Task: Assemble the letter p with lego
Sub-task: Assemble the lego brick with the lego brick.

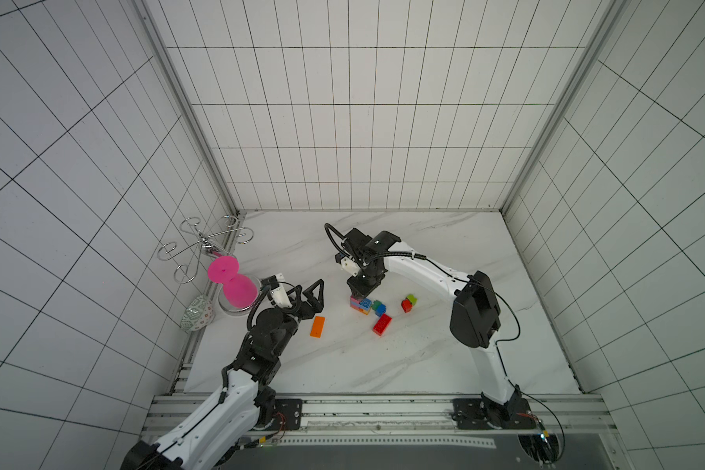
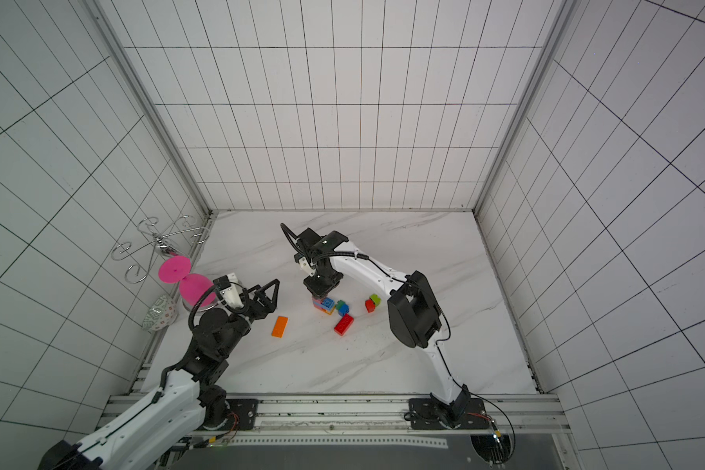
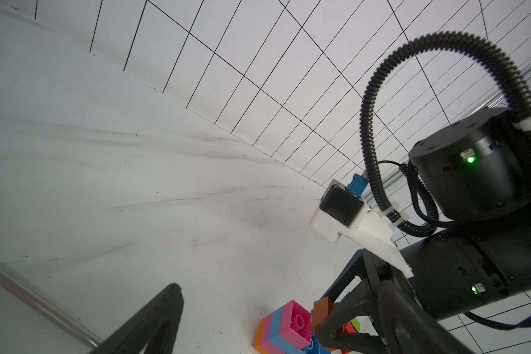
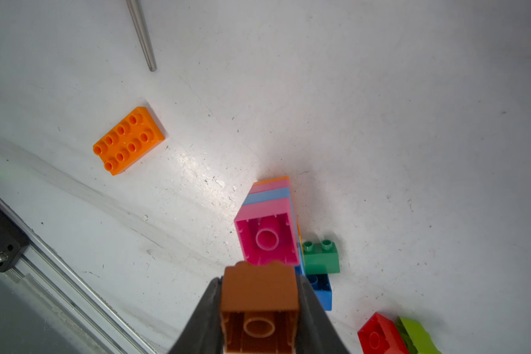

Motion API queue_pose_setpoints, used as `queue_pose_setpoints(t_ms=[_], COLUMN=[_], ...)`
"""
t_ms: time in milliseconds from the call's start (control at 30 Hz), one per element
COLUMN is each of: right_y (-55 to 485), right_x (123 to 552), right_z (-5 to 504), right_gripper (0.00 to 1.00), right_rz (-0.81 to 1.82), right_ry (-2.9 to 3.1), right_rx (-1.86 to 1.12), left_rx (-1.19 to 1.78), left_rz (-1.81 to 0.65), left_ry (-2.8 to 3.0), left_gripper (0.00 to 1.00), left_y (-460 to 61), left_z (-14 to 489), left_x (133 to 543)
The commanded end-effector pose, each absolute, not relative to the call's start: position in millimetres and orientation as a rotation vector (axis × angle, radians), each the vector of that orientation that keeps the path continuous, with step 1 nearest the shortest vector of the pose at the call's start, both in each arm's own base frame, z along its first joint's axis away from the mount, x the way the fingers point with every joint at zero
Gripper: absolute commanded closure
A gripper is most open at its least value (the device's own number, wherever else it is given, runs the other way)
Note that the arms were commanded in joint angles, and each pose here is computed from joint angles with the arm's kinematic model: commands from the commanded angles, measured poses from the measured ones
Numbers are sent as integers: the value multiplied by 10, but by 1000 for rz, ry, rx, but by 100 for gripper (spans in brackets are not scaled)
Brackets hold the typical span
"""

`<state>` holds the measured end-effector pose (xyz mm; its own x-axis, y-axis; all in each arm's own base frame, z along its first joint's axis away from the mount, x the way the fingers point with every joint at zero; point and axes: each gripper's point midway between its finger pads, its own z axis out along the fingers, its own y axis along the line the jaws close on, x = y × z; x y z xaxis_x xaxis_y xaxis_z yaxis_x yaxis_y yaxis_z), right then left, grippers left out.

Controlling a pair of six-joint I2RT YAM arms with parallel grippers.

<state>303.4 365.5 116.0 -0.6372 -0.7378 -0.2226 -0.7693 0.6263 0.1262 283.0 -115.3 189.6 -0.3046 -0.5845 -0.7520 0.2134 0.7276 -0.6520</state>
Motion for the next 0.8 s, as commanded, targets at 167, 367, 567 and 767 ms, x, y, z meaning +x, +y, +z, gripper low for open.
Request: queue_pose_setpoints(t_ms=[167,367,567,767], right_y=[3676,3664,3594,3535], right_x=[2987,2972,2943,2917], right_z=[1117,968,828,725], right_gripper=[90,90,90,90], right_rz=[252,235,181,142], right_ry=[2713,2746,2778,2799], right_rx=[-1424,-1462,-1500,-1532], left_rx=[-324,-321,-318,-316], left_rz=[-792,-796,-799,-799], left_ry=[1720,1718,1719,1718], left_gripper=[2,2,2,2], left_y=[-1107,-1113,-1121,-1122], left_z=[1827,1833,1834,1836], left_x=[2836,2837,2838,2836])
